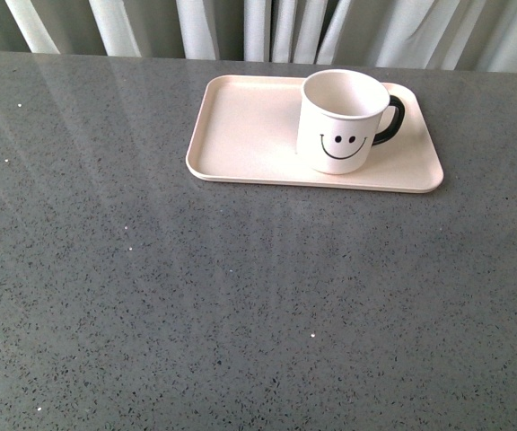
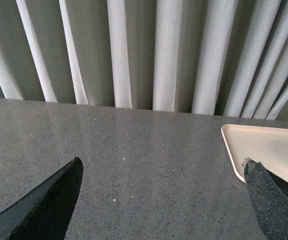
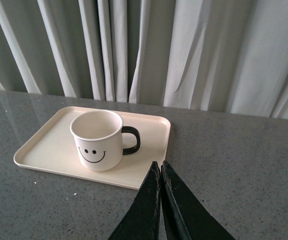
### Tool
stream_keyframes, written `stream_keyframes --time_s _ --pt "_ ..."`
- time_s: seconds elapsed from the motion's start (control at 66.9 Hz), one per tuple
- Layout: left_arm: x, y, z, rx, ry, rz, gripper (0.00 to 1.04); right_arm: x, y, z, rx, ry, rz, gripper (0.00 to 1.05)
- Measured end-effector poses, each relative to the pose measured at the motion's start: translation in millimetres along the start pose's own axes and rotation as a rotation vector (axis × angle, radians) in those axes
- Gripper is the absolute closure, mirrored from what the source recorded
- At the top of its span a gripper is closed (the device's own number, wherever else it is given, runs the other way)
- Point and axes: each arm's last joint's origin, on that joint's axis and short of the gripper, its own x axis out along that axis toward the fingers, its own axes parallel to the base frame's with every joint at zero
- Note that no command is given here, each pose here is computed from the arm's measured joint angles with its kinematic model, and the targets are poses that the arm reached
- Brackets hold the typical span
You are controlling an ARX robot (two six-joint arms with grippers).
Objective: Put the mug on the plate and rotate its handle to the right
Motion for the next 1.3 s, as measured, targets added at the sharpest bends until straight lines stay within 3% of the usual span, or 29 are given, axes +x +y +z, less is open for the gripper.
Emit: stream_keyframes --time_s 1.301 --pt "0 0 0 0.0 0.0 0.0 0.09 -43 0 10 0.0 -0.035 0.0 1.03"
